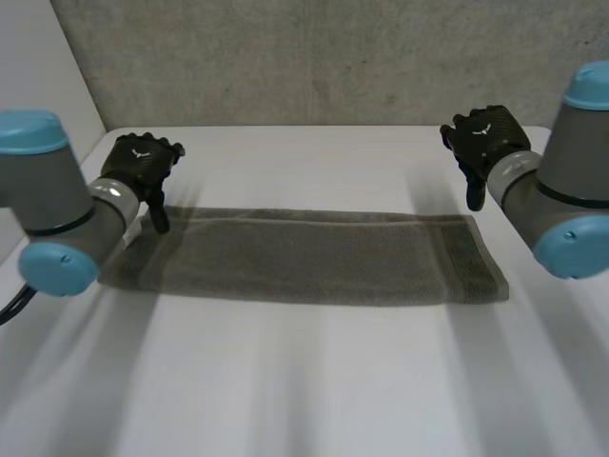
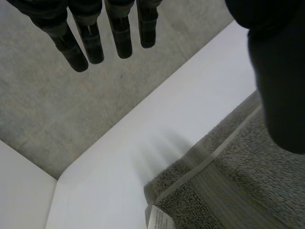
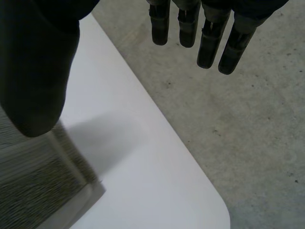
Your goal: Fold the towel.
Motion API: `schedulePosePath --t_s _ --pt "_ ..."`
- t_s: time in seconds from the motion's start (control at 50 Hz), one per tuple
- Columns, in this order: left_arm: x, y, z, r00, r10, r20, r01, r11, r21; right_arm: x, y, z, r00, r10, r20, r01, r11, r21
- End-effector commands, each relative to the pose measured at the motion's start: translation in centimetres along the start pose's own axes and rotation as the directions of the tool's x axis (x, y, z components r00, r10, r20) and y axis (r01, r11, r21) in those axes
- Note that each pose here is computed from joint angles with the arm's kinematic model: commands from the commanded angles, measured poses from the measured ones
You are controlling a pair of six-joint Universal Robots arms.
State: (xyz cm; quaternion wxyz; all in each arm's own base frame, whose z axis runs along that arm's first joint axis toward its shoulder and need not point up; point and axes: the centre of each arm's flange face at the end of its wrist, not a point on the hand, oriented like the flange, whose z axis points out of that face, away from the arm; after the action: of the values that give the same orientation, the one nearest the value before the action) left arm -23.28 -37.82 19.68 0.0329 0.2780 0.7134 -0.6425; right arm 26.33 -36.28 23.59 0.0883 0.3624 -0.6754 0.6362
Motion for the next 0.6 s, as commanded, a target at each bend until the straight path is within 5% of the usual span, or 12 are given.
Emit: schedulePosePath --t_s 0.02,0.28,0.6 --pt "-0.6 0.0 -4.8 0.998 -0.036 -0.053 0.039 0.998 0.041 -1.1 0.8 -4.6 0.995 -0.006 0.096 0.011 0.999 -0.053" --pt "-0.7 1.6 -9.4 0.967 -0.238 -0.094 0.241 0.97 0.022 -3.3 6.4 -6.7 0.978 0.049 0.203 -0.014 0.985 -0.169" --pt "-0.3 2.4 -9.6 0.966 -0.243 -0.087 0.248 0.968 0.048 -4.6 11.4 -4.1 0.984 0.063 0.169 -0.027 0.979 -0.204"
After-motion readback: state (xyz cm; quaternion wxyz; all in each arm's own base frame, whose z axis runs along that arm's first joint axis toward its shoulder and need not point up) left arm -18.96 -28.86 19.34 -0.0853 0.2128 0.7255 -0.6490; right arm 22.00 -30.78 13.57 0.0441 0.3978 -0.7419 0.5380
